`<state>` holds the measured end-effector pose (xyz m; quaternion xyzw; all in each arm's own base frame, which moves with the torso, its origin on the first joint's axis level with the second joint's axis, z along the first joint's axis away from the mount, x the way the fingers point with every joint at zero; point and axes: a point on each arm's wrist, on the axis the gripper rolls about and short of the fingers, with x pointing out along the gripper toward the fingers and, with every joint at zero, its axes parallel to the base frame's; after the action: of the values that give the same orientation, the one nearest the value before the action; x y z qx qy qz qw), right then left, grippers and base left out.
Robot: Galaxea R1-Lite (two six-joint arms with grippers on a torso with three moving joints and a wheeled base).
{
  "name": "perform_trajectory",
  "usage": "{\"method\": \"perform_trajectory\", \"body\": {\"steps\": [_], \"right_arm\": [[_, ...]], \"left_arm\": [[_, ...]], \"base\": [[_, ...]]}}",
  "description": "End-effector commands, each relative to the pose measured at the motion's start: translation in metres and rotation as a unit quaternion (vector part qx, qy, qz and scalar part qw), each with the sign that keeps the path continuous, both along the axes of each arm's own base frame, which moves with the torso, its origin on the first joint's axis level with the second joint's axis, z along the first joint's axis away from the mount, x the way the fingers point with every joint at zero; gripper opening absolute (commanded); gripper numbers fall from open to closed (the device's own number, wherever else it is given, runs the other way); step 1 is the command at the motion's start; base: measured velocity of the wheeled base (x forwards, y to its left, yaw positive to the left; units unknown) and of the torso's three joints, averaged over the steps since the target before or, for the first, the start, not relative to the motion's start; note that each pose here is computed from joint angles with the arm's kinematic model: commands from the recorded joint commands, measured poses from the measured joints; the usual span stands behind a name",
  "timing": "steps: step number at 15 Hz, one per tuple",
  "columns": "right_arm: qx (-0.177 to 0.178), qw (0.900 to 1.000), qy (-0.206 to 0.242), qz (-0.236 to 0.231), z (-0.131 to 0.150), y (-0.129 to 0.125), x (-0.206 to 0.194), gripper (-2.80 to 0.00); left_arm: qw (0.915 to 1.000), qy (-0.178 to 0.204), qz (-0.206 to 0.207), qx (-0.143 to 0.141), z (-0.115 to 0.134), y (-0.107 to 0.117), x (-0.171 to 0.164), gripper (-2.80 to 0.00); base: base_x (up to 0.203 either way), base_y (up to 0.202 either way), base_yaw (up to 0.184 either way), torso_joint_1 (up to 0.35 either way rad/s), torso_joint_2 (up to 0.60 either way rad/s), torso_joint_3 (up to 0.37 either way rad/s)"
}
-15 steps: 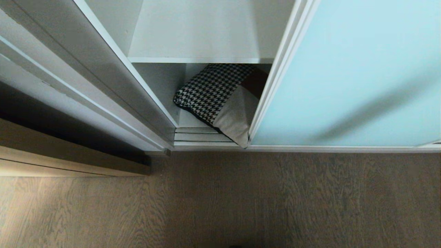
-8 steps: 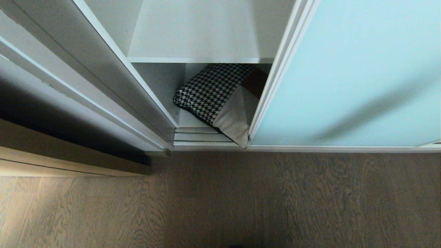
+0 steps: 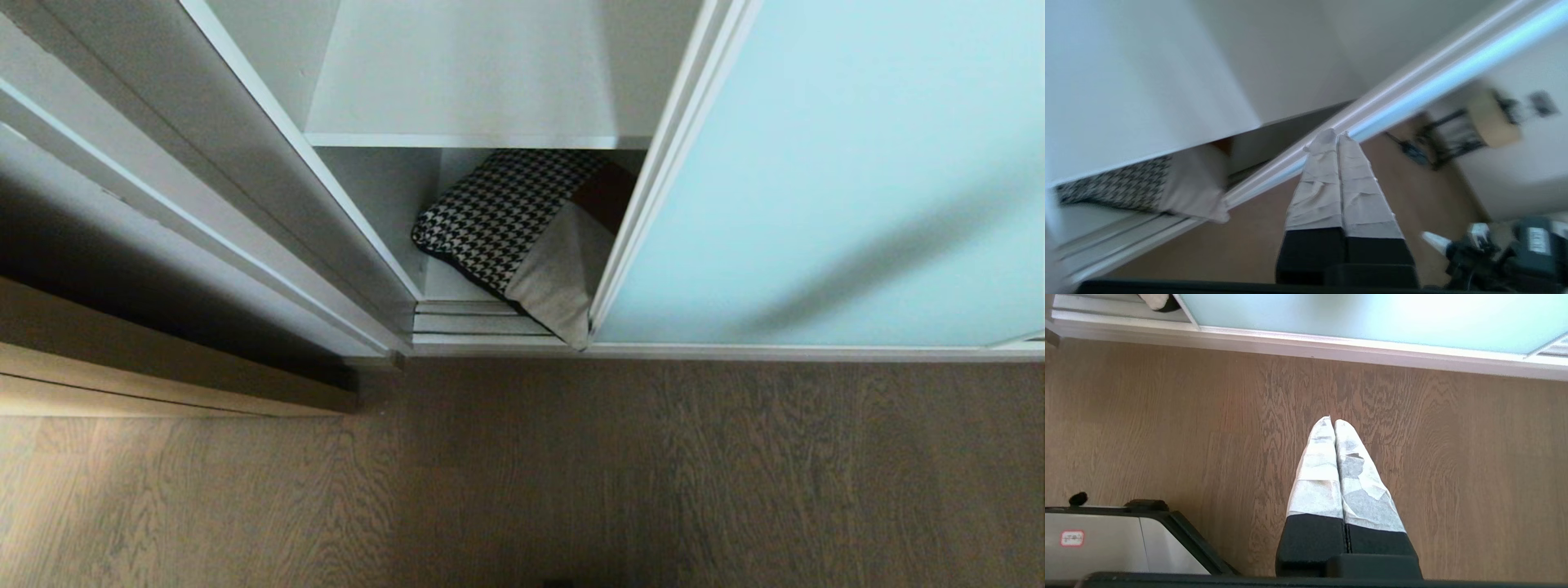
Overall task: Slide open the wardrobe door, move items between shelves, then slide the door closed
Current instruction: Close the door
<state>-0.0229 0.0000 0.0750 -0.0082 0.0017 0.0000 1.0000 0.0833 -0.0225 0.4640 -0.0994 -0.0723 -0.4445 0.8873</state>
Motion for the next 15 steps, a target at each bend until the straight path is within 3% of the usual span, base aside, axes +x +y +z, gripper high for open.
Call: {"method": "perform_trajectory", "body": {"steps": [1,5,10,12,15], "right_arm": [[0.0,1.0,0.001,0.0,0.0,0.0,0.0,-2.8],[0.0,1.0,0.001,0.0,0.0,0.0,0.0,-2.8],[0.0,1.0,0.001,0.0,0.0,0.0,0.0,-2.8],[0.0,1.0,0.001,0.0,0.0,0.0,0.0,-2.8],[0.0,1.0,0.001,0.0,0.0,0.0,0.0,-2.8]], "left_arm": [[0.9976,0.027,-0.063,0.004,-0.003,-0.016,0.028,-2.8],[0.9871,0.044,-0.154,0.008,-0.008,-0.04,0.029,-2.8],[0.9871,0.015,-0.159,0.003,-0.005,-0.023,-0.016,-2.8],[0.9843,0.015,-0.176,0.004,0.002,-0.03,-0.006,-2.8],[0.9774,0.069,-0.199,0.018,-0.003,-0.054,0.028,-2.8]], "base": [[0.0,0.0,0.0,0.0,0.0,0.0],[0.0,0.0,0.0,0.0,0.0,0.0],[0.0,0.0,0.0,0.007,0.01,-0.004],[0.0,0.0,0.0,0.0,0.0,0.0],[0.0,0.0,0.0,0.0,0.0,0.0]]}}
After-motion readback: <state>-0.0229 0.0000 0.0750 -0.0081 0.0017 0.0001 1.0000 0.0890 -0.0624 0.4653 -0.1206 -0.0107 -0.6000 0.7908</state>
